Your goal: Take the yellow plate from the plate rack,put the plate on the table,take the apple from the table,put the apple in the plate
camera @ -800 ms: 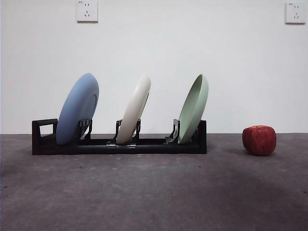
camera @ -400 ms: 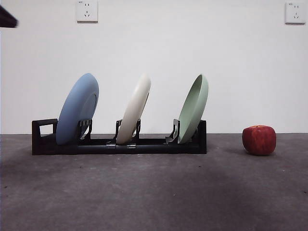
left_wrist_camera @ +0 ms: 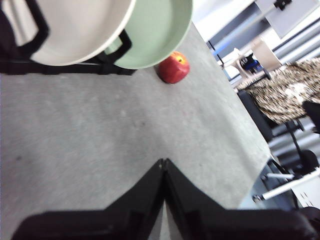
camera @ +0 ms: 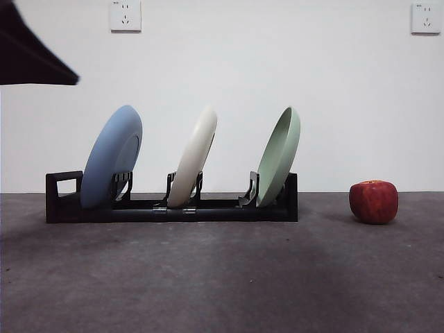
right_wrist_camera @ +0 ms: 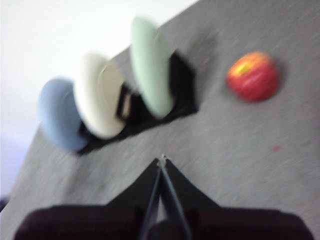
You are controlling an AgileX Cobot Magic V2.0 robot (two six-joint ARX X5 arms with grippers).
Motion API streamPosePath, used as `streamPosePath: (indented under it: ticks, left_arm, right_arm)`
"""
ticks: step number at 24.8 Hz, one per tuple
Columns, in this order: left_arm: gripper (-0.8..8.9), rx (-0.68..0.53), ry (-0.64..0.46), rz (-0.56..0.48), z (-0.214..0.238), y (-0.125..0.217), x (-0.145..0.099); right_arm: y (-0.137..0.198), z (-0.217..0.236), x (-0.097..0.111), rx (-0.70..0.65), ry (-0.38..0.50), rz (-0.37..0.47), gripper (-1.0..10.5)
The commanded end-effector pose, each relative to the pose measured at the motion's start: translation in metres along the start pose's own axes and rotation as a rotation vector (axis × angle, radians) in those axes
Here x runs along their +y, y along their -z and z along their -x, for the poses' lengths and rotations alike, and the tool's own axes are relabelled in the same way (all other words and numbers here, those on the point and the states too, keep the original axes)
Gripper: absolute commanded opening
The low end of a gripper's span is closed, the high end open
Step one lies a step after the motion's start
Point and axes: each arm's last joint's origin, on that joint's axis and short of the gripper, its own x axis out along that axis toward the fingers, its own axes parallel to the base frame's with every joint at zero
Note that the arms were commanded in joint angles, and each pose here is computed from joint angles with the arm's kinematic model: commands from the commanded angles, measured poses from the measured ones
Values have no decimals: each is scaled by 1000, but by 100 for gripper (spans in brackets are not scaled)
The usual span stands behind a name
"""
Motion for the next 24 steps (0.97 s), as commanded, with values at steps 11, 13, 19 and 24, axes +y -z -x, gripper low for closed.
streamPosePath:
  ticks: [11,13,19,24]
  left_arm:
    - [-4,172,-29,-93,-74,-84,-12]
    - [-3,182,-55,-133,-84,-96,-13]
    - [1,227,-87,-216,-123,-128,-16]
    - [527,217,-182,-286,-151,-139,-14]
  right_arm:
    - [7,-20,-10,237,-106,20,-1]
    - [8,-20,-10,251,-100,20,-1]
    - [9,-20,-11,255,-100,37,-1]
    - [10,-19,-11,266,-101,75,-1]
